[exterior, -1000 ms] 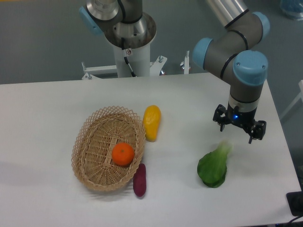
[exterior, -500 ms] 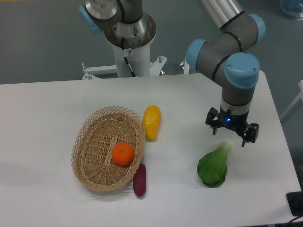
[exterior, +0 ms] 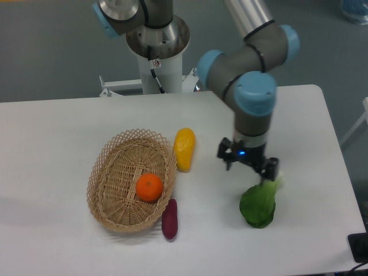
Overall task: Pick up the orange from the basket
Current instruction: 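Lower the gripper into the wicker basket over the orange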
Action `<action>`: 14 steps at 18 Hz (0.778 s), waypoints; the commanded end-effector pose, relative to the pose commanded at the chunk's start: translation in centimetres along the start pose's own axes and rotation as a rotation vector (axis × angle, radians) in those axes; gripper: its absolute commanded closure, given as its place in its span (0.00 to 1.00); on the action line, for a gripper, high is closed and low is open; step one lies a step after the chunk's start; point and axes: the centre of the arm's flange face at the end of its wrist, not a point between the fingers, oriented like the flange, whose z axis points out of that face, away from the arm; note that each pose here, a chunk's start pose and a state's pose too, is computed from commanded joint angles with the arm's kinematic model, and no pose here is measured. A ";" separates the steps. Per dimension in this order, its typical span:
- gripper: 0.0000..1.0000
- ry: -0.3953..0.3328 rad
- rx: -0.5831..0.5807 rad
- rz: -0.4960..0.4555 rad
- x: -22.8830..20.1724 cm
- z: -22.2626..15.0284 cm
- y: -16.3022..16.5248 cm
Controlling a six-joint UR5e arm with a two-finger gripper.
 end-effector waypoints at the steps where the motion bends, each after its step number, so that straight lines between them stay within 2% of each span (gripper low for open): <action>1: 0.00 0.012 0.002 0.029 1.4 0.8 -0.5; 4: 0.00 0.027 0.015 0.168 5.8 1.3 -3.3; 8: 0.00 0.008 0.036 0.292 8.2 1.4 -6.0; 14: 0.00 0.028 0.043 0.430 13.5 2.6 -9.3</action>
